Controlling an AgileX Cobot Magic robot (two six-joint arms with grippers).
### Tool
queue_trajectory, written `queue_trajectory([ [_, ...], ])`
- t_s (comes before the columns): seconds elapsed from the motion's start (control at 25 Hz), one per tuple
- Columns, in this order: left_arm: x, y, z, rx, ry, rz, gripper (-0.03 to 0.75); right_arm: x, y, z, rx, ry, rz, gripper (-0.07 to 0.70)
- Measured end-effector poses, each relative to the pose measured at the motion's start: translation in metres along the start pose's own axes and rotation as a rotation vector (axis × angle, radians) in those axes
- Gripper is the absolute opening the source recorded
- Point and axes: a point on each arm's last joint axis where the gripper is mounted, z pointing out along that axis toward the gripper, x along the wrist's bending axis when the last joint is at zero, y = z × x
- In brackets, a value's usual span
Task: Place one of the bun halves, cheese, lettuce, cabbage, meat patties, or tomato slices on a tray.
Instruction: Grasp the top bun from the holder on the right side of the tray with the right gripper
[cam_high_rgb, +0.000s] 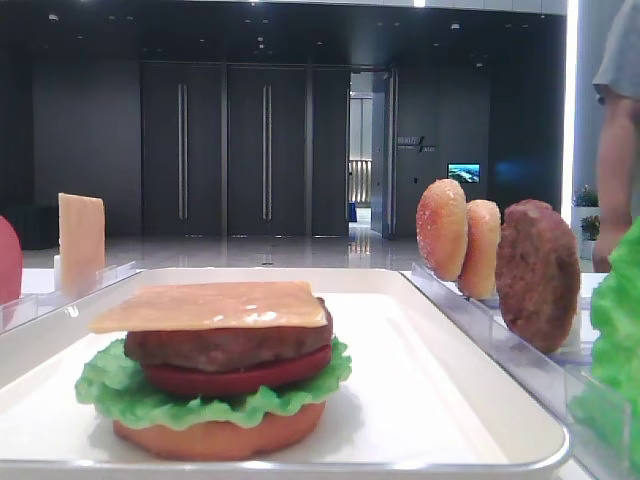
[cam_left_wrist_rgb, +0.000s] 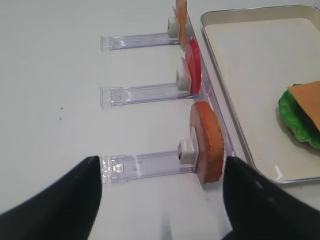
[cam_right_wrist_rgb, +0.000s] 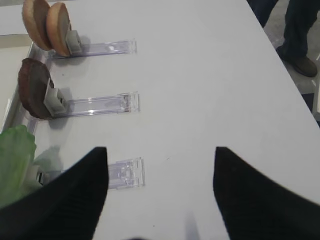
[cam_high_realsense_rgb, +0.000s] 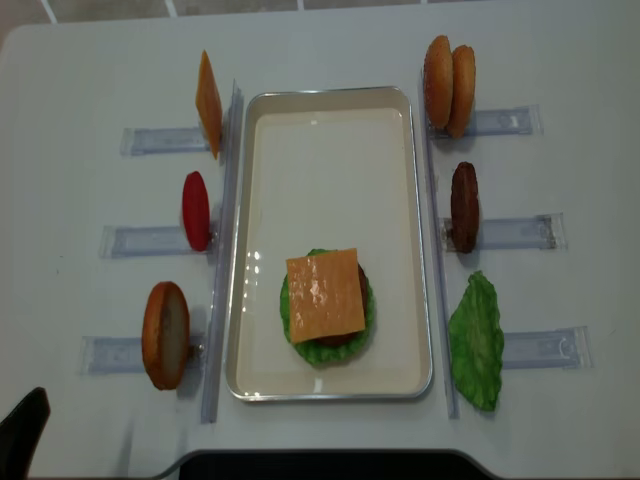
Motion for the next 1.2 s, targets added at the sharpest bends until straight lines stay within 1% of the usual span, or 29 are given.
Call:
queue_trajectory([
  [0.8, 0.000, 0.000, 0.000, 0.000, 0.000, 0.000, 0.576, 0.001, 0.000, 0.000, -0.001, 0.008, 0.004, 0.434],
  [0.96, 0.000, 0.000, 0.000, 0.000, 0.000, 0.000, 0.576, 0.001, 0.004, -0.003, -0.038, 0.009, 0.004, 0.434],
  [1.0, 0.000, 0.000, 0.000, 0.000, 0.000, 0.000, 0.576, 0.001, 0.006, -0.002, -0.036, 0.011, 0.003, 0.434],
  [1.12, 0.000, 0.000, 0.000, 0.000, 0.000, 0.000, 0.576, 0.001, 0.013, 0.008, 0.035, 0.015, 0.002, 0.434],
  [1.2, 0.000, 0.000, 0.000, 0.000, 0.000, 0.000, 0.576, 0.000, 0.019, 0.019, 0.110, 0.013, 0.004, 0.434],
])
